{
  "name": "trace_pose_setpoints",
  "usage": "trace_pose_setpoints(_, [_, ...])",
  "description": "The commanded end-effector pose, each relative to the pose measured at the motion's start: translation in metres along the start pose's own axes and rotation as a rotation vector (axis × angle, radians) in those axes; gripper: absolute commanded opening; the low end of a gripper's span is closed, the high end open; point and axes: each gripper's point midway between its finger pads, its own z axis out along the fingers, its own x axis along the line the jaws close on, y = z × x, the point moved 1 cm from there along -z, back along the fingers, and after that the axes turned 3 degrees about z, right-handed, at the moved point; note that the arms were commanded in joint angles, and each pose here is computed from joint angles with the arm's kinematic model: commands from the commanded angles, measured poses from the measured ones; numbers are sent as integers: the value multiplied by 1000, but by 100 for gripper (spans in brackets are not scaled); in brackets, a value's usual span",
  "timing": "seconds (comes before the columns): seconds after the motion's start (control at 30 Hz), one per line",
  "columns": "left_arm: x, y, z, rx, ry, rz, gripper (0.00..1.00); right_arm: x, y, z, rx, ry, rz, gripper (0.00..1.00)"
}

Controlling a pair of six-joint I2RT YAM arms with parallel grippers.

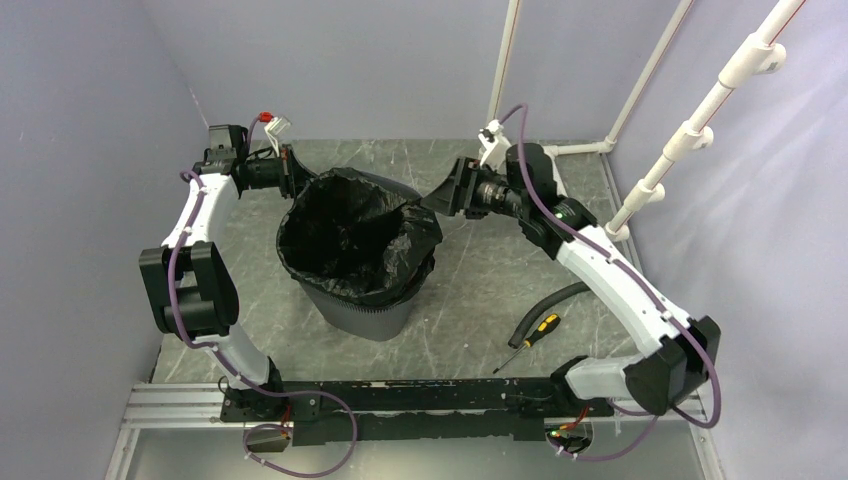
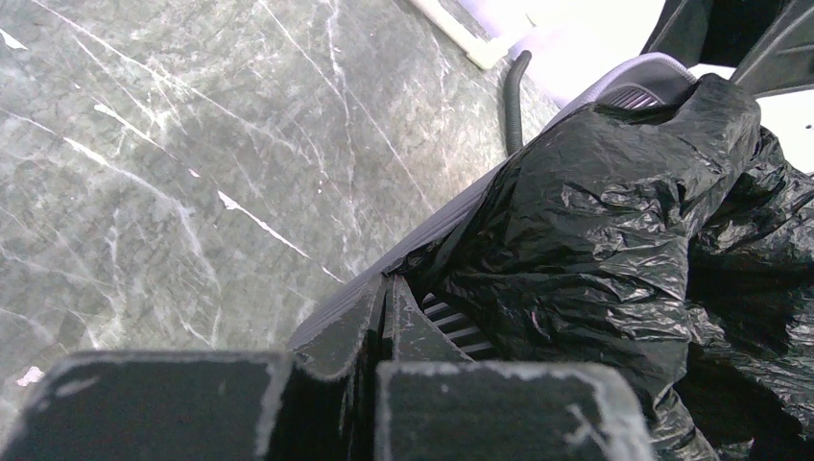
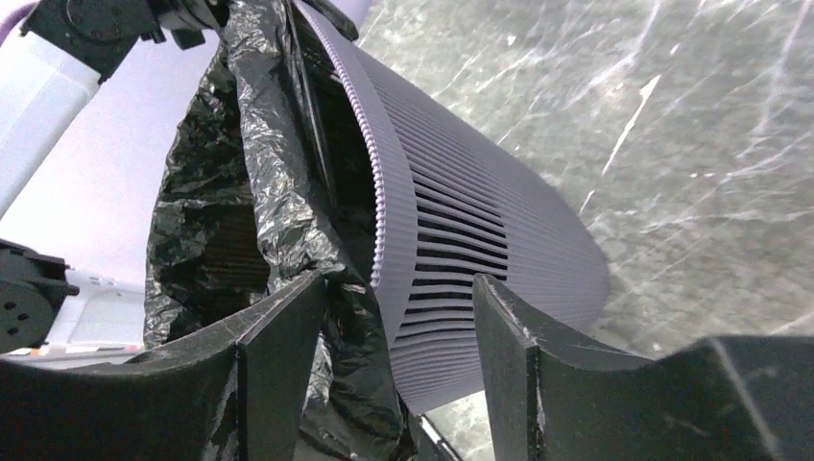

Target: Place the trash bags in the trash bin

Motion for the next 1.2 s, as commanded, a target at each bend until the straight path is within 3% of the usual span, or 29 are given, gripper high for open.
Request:
trace_pose_setpoints(0.0, [-21, 24, -4, -32, -34, 79, 3, 38, 16, -3, -16, 168, -46, 58])
trace_pose_setpoints(0.2, [-24, 30, -5, -37, -36, 95, 3, 32, 18, -2, -35, 143, -46, 30])
trace_pose_setpoints(0.4, [-29, 36, -7, -40, -41, 112, 3, 26, 17, -5, -51, 123, -35, 25])
trace_pose_setpoints(0.5, [-33, 40, -8, -46, -46, 132, 3, 27, 18, -8, -62, 123, -41, 8])
trace_pose_setpoints(1.17, [-8, 25, 5, -56, -116, 42, 3, -31, 0, 32, -65, 16, 118, 1])
